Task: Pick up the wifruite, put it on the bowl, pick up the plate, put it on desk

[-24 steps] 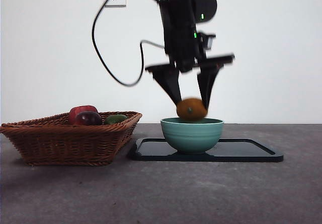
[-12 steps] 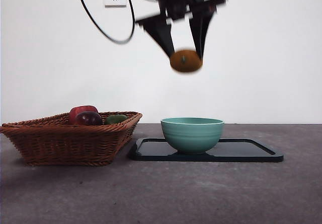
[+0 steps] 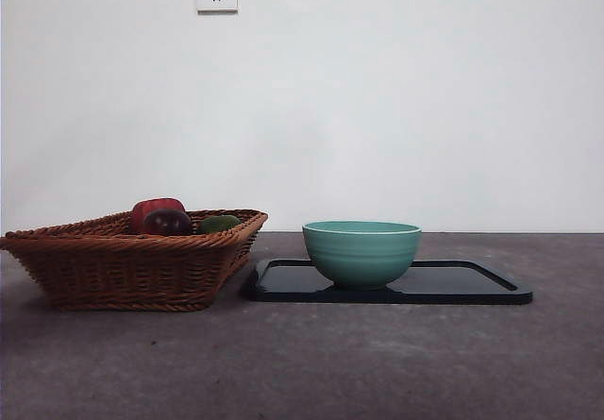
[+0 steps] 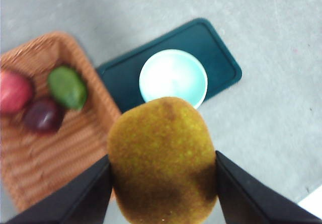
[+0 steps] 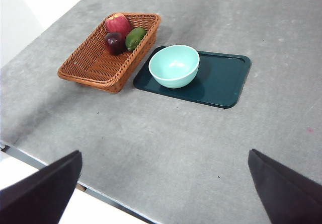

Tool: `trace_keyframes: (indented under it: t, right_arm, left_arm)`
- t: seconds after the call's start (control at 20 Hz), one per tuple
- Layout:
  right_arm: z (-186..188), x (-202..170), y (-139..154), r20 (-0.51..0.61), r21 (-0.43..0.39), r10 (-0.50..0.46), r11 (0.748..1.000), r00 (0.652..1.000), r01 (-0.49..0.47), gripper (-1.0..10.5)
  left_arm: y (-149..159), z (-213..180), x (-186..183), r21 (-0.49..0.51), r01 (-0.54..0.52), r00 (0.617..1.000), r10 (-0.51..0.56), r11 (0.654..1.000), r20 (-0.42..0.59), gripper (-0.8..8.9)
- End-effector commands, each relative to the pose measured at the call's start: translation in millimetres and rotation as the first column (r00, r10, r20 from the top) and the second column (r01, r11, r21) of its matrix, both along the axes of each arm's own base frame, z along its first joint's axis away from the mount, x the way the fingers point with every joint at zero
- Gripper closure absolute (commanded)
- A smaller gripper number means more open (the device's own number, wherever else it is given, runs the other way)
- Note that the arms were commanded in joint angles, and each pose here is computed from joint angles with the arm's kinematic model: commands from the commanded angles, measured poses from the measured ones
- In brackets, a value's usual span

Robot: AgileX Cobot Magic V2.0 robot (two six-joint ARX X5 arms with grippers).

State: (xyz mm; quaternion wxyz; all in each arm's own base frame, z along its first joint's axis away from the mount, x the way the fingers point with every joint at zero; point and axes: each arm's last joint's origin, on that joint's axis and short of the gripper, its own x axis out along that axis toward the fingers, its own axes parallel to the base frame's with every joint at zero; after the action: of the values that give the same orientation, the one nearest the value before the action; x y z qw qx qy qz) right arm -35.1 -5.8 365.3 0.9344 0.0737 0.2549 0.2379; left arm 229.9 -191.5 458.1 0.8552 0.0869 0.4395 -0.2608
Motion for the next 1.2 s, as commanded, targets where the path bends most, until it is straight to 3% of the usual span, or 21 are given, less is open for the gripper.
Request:
trace_keyframes:
  t: [0.05,0.2,0.4,0.5,0.65,0.8,1.1,1.2]
  right_arm:
    - [-4,-5,-2,-0.067,-0.014,0.0,1.0,0.998,-0.001,3.9]
    - [-4,-5,-2,-0.067,-0.014,0.0,1.0,0.998,-0.001,3.9]
    - [-4,-5,-2,-0.067,-0.014,0.0,1.0,0.998,-0.001,3.9]
    - [-4,-5,-2,-0.067,-0.014,0.0,1.0,0.998,-0.001,3.9]
    - [-4,-5,-2,-0.067,-0.014,0.0,1.0,0.998,-0.001,3.9]
    - [-4,-5,-2,-0.067,-0.014,0.0,1.0,0.998,-0.001,3.9]
    - [-4,-5,-2,-0.067,-0.014,0.0,1.0,0.998,-0.001,3.9]
    - [-4,-5,-2,-0.067,-0.014,0.0,1.0,0.998,-0.001,3.9]
  left_arm:
    - [17,-1,-15,0.013,-0.06,0.997,0.06,0.998,-0.054,5.75]
    - [35,-22,-26,0.108,-0.158,0.983,0.167,0.981,-0.077,5.75]
    - [52,-69,-25,0.309,-0.344,0.922,0.382,0.887,-0.07,5.75]
    - [54,-90,-17,0.338,-0.36,0.907,0.411,0.87,-0.09,5.75]
    - [47,-117,0,0.268,-0.39,0.906,0.42,0.881,-0.06,5.75]
    - [43,-143,17,0.213,-0.379,0.909,0.406,0.901,-0.1,5.75]
    - [37,-187,63,0.232,-0.373,0.906,0.406,0.898,-0.117,5.75]
    - [34,-207,75,0.229,-0.345,0.902,0.389,0.91,-0.188,5.75]
